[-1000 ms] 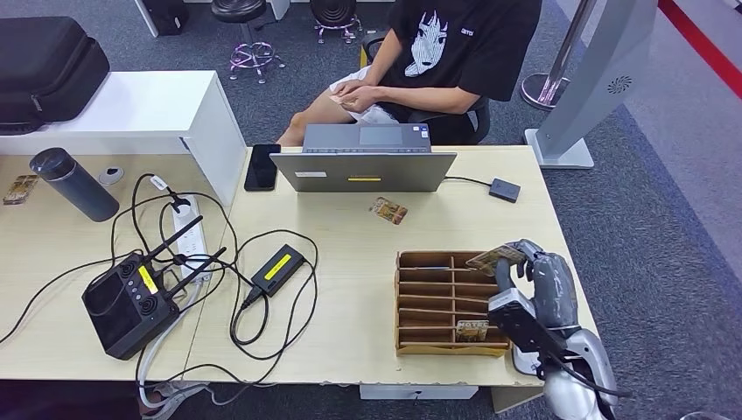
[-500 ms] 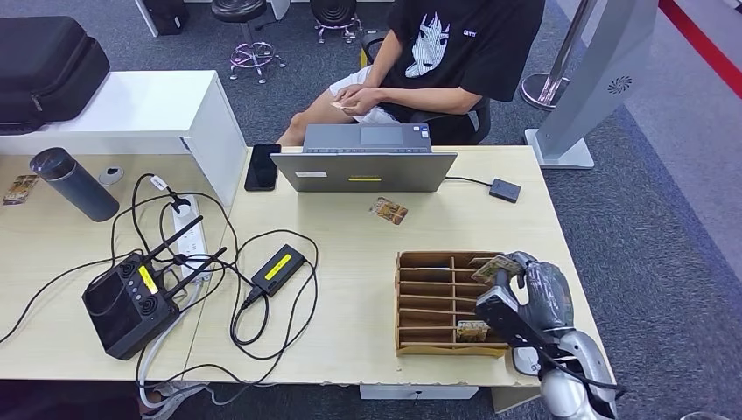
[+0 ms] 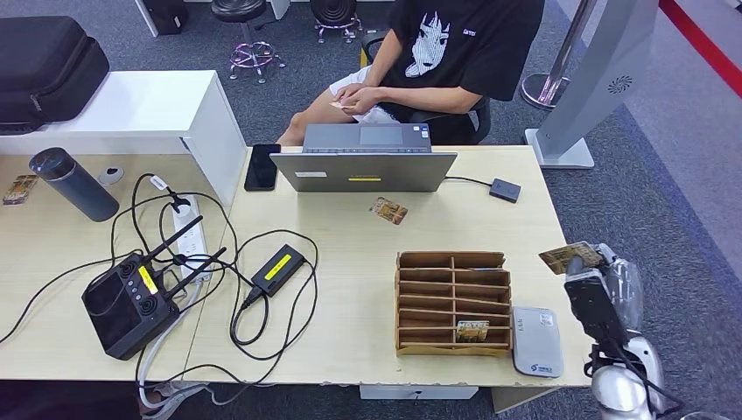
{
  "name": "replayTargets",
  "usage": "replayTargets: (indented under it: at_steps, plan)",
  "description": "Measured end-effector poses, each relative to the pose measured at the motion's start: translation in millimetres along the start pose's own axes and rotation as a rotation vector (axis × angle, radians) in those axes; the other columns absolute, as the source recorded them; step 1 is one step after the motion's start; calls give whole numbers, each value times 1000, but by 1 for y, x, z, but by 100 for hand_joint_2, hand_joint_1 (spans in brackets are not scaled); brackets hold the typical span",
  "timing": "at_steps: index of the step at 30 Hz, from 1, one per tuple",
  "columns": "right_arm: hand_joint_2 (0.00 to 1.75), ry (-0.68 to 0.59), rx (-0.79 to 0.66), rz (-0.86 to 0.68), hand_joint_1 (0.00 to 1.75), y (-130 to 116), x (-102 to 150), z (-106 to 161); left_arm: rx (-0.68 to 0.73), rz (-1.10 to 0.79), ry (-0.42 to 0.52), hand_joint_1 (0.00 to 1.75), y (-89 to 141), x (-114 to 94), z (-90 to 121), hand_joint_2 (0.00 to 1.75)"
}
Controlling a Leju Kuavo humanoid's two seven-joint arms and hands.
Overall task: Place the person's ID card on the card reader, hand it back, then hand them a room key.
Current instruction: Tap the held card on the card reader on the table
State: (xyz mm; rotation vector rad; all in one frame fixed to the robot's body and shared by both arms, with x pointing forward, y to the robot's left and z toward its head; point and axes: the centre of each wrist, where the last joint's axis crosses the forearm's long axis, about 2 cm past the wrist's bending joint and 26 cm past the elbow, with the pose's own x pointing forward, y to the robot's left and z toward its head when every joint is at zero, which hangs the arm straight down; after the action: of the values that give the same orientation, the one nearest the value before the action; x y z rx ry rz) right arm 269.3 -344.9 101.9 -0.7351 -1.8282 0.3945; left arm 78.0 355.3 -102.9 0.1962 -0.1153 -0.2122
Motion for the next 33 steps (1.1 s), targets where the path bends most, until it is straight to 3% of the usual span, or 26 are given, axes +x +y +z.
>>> replayTargets:
  at_steps: [6, 12, 21, 33]
  plan:
    - [175, 47, -28, 120, 175, -11, -13, 2, 1, -7, 0, 0, 0, 0, 0, 175]
    - [175, 113, 102, 224, 175, -9, -29, 4, 2, -16, 0, 0, 0, 0, 0, 175]
    - [175, 151, 327, 204, 175, -3, -41, 1, 4, -21, 0, 0, 1, 0, 0, 175]
    - [175, 185, 454, 249, 175, -4, -52, -2, 7, -31, 1, 0, 2, 0, 0, 175]
